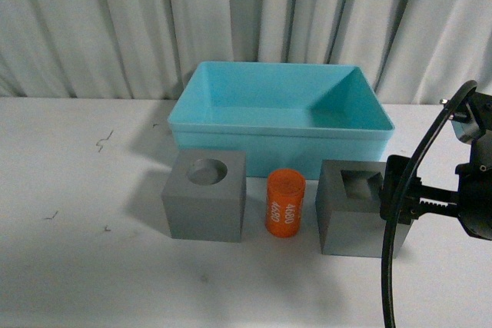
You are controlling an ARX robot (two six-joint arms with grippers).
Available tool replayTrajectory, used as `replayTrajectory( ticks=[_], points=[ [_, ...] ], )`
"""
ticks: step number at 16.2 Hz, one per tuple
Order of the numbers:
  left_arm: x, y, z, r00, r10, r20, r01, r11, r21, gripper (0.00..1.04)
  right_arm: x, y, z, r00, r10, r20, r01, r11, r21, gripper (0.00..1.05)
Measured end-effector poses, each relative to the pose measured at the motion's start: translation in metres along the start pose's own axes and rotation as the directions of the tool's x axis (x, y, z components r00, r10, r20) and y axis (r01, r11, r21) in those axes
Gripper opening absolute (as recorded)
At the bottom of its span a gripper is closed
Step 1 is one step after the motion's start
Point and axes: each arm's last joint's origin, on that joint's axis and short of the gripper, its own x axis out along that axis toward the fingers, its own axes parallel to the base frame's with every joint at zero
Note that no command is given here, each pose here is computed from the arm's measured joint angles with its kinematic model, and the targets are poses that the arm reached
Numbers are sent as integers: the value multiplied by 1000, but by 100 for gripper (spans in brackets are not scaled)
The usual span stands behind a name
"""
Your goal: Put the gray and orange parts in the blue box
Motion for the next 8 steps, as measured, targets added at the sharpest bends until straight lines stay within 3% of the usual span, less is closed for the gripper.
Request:
replayTrajectory(
  ticks=[4, 5, 8],
  points=[
    [0, 0, 0, 1000, 0, 0, 0, 1000, 0, 98, 8, 4, 0, 1000, -8, -8, 8, 1000, 5, 98],
    [0, 0, 0, 1000, 0, 0, 0, 1000, 0, 98, 10, 4, -1, 1000, -11, -12, 12, 1000, 9, 94],
    [0, 0, 0, 1000, 0, 0, 0, 1000, 0, 98, 12, 3, 1, 1000, 14, -22, -12, 998, 58, 56]
  ],
)
